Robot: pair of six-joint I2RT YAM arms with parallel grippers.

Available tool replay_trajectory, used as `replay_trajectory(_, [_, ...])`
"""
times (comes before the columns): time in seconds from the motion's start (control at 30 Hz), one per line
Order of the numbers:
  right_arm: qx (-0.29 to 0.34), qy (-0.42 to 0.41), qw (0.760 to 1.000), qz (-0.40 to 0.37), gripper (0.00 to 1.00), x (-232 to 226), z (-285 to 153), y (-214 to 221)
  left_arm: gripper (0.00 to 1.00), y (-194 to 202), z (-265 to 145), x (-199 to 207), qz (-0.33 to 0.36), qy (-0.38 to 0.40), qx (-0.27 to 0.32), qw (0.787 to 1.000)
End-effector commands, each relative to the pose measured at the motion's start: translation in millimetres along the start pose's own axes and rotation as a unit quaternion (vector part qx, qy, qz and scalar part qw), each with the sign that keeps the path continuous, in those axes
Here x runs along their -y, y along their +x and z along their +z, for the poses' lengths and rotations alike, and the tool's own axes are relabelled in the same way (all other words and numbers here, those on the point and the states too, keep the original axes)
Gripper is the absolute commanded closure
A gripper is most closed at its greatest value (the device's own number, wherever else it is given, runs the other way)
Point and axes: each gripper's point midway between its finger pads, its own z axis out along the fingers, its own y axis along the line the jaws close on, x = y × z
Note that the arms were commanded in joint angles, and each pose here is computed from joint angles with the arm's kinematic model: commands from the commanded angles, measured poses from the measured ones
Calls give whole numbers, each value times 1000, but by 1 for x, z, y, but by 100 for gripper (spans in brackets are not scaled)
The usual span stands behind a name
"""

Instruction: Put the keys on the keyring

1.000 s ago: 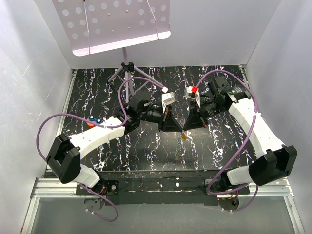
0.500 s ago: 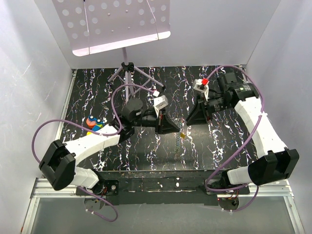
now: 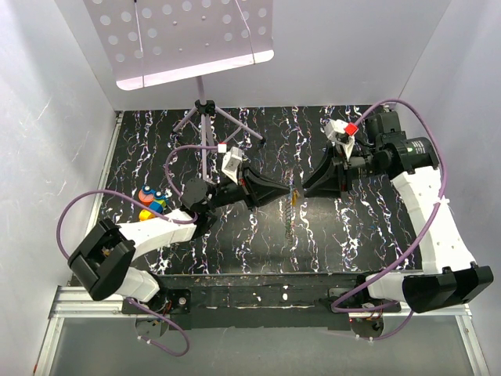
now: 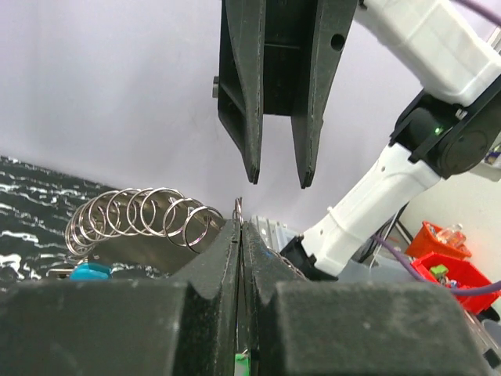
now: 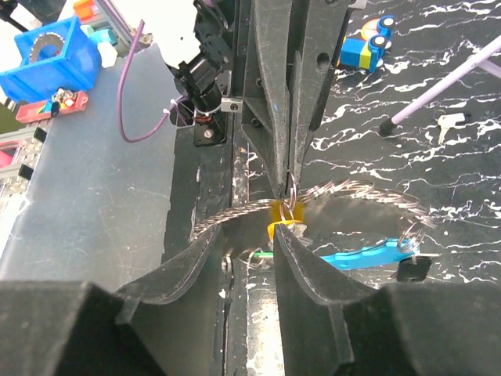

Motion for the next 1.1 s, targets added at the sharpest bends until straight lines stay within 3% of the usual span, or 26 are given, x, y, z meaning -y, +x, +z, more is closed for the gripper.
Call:
replay_trajectory(0.0, [22, -10, 1000, -10, 60, -5, -2, -24, 100, -38, 5, 15, 16, 22, 78, 997])
replay_trajectory(0.37, [34, -5, 999, 19, 60, 8, -4, -30, 100, -31, 17, 17, -5, 37, 81, 996])
replay_trajectory(1.07, [40, -10, 997, 69, 73, 20, 3, -11, 100, -33, 21, 14, -7, 21, 92, 996])
